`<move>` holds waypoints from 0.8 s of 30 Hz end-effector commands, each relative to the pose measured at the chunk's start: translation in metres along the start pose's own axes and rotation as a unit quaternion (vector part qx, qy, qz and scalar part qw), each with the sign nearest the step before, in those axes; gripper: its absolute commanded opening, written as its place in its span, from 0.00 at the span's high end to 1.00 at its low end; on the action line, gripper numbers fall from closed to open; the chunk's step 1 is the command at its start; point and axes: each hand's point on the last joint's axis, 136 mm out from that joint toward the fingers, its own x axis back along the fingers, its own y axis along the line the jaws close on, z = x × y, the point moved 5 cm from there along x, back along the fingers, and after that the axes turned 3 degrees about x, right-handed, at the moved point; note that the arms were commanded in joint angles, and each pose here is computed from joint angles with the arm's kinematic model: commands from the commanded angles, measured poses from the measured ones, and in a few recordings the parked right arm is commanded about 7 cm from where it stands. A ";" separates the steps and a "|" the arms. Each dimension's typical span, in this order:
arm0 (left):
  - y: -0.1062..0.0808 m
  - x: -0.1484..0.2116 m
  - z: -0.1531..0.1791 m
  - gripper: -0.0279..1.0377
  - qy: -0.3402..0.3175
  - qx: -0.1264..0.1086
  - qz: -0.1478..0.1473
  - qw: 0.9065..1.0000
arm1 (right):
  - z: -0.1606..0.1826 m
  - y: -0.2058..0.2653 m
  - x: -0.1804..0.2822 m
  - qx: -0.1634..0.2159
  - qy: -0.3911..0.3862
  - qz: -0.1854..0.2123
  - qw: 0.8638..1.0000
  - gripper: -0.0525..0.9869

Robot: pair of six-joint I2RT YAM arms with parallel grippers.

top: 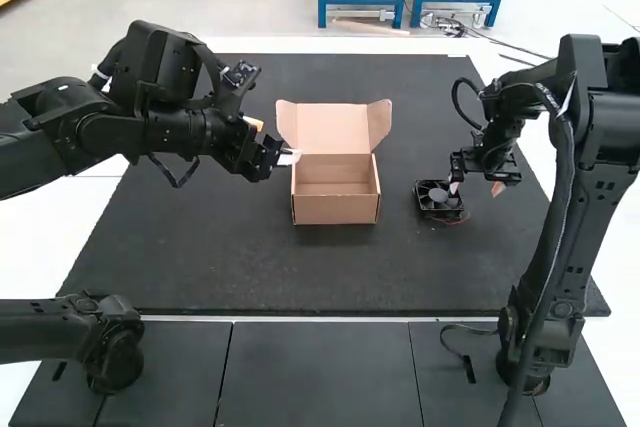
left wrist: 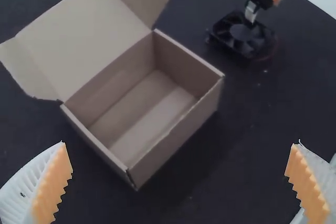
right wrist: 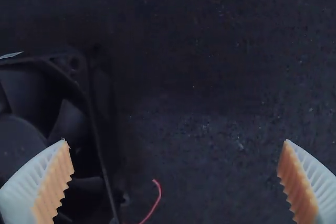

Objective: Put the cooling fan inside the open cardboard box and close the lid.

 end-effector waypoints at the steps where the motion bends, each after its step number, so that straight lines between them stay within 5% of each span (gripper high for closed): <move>1: 0.002 0.001 -0.005 0.07 -0.007 -0.005 -0.005 1.000 | -0.002 0.005 -0.006 0.010 0.010 0.000 1.000 0.09; 13: 0.002 0.002 -0.007 0.07 -0.010 -0.005 -0.005 1.000 | 0.003 0.005 -0.023 0.008 0.035 -0.003 0.999 0.10; 24: 0.003 0.004 -0.010 0.07 -0.013 -0.005 -0.006 1.000 | 0.007 0.016 -0.031 0.015 0.047 -0.037 0.998 0.67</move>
